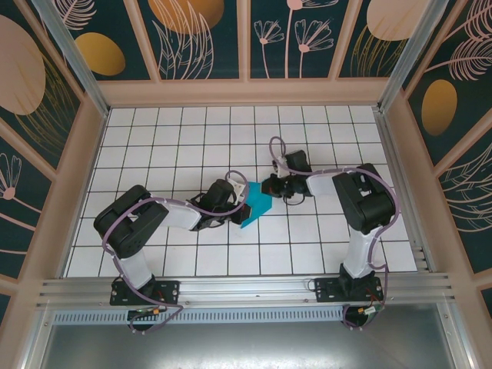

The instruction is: Fold a paper plane with a square sheet of paper (pick it up from the middle)

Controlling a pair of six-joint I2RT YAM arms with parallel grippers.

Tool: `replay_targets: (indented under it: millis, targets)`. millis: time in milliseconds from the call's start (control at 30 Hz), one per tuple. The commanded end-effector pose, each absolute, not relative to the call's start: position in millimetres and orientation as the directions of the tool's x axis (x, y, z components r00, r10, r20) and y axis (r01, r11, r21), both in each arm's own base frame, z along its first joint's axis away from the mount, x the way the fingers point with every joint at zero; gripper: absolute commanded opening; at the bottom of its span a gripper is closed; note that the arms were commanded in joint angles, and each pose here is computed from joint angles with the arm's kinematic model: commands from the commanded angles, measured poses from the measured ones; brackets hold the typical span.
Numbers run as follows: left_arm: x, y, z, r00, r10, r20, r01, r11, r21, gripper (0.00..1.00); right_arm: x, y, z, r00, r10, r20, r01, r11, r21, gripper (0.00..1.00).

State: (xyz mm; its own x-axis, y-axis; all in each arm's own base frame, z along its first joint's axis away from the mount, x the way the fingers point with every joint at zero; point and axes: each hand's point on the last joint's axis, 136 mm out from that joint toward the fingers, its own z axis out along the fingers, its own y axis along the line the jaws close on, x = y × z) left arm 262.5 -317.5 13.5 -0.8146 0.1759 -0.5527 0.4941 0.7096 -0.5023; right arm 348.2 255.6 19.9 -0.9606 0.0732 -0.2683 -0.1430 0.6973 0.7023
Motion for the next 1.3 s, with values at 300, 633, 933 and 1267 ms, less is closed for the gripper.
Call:
replay_targets:
  millis: [300,633,933,1267]
  targets:
    - [218.8,-278.2,-38.8,-0.905,0.264,-0.333,0.4,0.795,-0.457,0.0,404.5,213.9,66.3,-0.888,0.218,-0.405,-0.113,0.75,0.652,0.0]
    - [234.3,-287.9,-21.8,-0.891,0.231,-0.391,0.407,0.788,-0.463,0.0,321.9,287.7,54.1,-0.956,0.096,-0.278,-0.145,0.667,0.731,0.0]
    - [242.0,-296.1,-6.6,-0.891,0.176,-0.418,0.388,0.773,-0.502,0.0,307.5,294.5,17.2,-0.978,0.081,-0.191,-0.078,0.711,0.699,0.0]
    - [269.2,-322.0,75.5,-0.871,-0.001,-0.492,0.351,0.699,-0.623,0.03,291.9,269.9,-28.8,-0.992,0.082,-0.1,0.009,0.815,0.579,0.0]
